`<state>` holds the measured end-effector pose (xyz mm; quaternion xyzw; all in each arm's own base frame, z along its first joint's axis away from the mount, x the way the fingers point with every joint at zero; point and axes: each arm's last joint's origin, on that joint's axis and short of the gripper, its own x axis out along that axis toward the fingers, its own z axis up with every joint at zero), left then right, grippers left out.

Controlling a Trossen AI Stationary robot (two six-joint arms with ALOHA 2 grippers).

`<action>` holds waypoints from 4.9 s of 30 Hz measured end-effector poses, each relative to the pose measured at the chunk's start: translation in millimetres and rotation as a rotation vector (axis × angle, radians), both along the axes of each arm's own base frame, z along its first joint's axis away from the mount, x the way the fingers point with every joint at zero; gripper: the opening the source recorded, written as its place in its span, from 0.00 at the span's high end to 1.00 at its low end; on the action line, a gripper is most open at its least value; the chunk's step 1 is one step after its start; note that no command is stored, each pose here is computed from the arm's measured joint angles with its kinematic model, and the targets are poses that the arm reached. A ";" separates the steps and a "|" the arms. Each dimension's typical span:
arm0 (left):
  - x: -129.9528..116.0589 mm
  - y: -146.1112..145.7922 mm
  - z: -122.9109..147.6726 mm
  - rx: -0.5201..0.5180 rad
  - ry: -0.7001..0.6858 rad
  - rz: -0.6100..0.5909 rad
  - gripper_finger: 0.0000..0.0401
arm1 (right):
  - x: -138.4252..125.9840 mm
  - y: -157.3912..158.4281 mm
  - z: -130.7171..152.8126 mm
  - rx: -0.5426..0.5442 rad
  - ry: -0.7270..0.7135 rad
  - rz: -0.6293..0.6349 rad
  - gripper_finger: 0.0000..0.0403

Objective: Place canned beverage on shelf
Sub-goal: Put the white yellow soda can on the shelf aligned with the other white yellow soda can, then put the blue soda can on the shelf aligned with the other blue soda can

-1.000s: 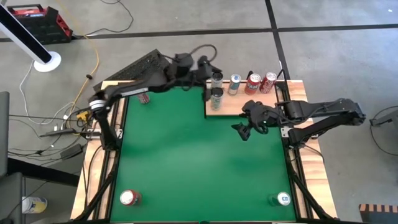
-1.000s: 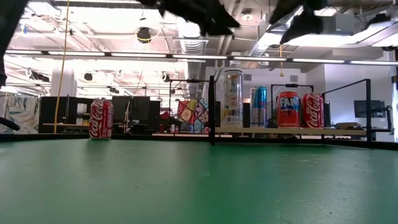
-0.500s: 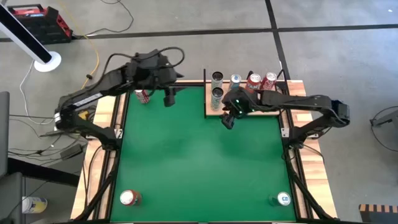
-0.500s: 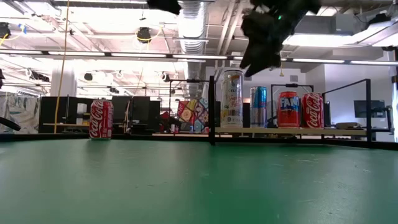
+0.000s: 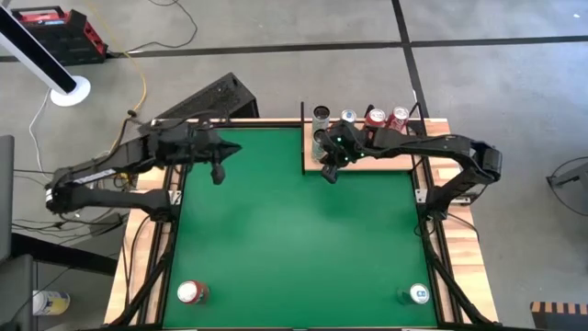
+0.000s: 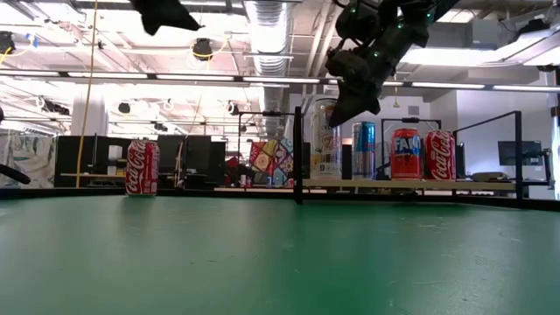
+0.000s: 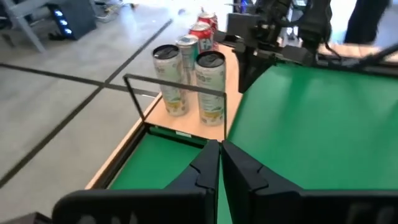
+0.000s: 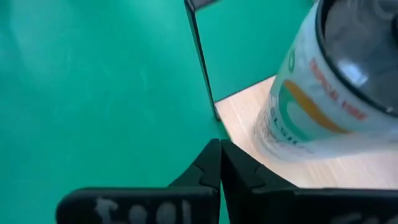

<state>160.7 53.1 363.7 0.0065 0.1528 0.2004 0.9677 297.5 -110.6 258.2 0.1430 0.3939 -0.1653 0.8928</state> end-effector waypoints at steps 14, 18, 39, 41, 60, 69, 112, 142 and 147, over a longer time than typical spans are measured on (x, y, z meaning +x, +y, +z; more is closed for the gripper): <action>-23.2 -7.9 -1.4 -0.028 -0.087 0.036 1.00 | 1.6 -10.7 5.1 -0.073 -0.054 -0.060 0.96; -20.9 -7.2 -2.7 -0.030 -0.077 0.036 1.00 | 1.9 -12.3 5.9 -0.077 -0.065 -0.065 0.96; -3.8 4.6 -22.6 0.050 0.123 0.164 1.00 | -38.2 43.5 68.1 0.016 -0.244 -0.044 0.95; 2.2 10.2 -28.6 0.056 0.175 0.200 1.00 | -50.3 54.0 80.8 0.013 -0.284 -0.016 0.95; -43.3 136.0 -54.5 -0.309 0.123 0.615 0.60 | -81.5 116.3 101.0 0.068 -0.337 -0.011 0.95; -23.7 129.0 -54.9 -0.372 0.069 0.363 0.50 | -100.0 164.2 89.2 0.517 -0.127 0.069 0.95; -3.2 123.0 -38.1 -0.300 -0.098 0.283 0.50 | -190.2 268.6 99.9 0.787 0.600 -0.362 0.76; 1.0 119.3 -38.1 -0.320 -0.104 0.270 0.50 | -155.7 332.6 46.1 0.666 0.811 -0.382 0.01; 1.1 119.1 -38.0 -0.326 -0.108 0.266 0.50 | -151.2 339.1 32.9 0.649 0.814 -0.391 0.01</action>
